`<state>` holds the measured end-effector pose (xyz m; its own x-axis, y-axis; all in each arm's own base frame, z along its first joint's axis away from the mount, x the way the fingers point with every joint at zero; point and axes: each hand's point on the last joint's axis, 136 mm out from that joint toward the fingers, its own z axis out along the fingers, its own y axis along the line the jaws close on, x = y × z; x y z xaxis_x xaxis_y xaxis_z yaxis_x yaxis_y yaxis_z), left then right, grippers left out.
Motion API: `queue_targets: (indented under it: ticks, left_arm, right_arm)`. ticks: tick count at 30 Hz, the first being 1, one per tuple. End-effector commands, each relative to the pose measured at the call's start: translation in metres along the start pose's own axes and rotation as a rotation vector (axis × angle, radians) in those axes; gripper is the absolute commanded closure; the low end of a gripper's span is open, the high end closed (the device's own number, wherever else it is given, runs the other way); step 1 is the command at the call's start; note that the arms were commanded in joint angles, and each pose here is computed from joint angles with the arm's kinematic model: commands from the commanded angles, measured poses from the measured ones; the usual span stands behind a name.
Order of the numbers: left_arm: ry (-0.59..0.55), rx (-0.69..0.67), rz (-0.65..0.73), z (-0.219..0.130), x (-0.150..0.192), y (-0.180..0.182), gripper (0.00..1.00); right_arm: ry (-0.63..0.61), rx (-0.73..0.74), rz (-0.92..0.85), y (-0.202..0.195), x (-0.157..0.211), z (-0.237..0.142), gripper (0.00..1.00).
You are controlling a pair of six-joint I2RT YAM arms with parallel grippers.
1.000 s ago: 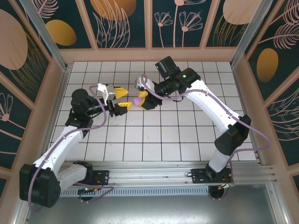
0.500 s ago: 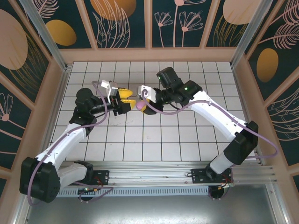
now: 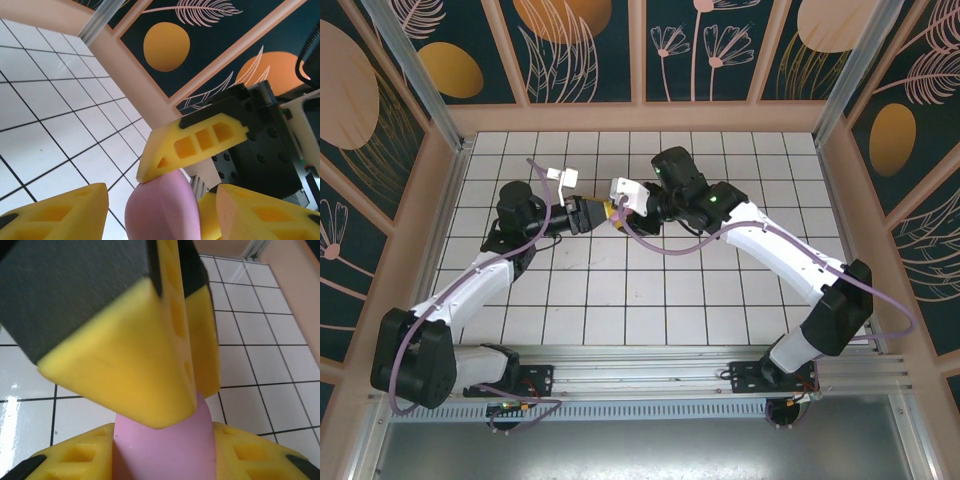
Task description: Insert the wireless bluetooth earbuds into the charging case
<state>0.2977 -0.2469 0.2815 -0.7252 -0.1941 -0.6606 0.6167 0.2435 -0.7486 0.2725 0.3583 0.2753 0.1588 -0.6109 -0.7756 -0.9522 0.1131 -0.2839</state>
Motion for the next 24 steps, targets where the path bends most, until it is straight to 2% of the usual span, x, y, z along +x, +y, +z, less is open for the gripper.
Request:
queue_targets:
  ticks: [1,9,11,15,17,21,24]
  left_arm:
    - [0.037,0.046,-0.070,0.006,-0.002,-0.011,0.46]
    - [0.071,0.060,-0.123,0.012,0.001,-0.007,0.71]
    - [0.066,0.064,-0.124,0.012,-0.001,-0.008,0.79]
    - [0.036,0.054,-0.126,0.014,-0.009,-0.008,0.90]
    - [0.017,0.052,-0.124,0.015,-0.015,-0.008,0.92]
    - [-0.022,0.038,-0.110,0.017,-0.028,-0.008,0.94]
    - [-0.046,0.020,-0.099,0.018,-0.036,-0.005,0.94]
  right_arm:
    - [-0.051,0.069,-0.021,-0.008,-0.016,-0.013,0.75]
    - [-0.044,0.077,-0.012,-0.009,-0.011,-0.010,0.74]
    - [-0.050,0.092,0.000,-0.011,-0.012,-0.011,0.68]
    - [-0.085,0.119,0.061,-0.017,-0.015,-0.019,0.43]
    - [-0.123,0.124,0.123,-0.020,-0.017,-0.028,0.34]
    - [-0.230,0.132,0.300,-0.025,-0.021,-0.056,0.28]
    - [-0.303,0.167,0.541,-0.037,-0.016,-0.076,0.23]
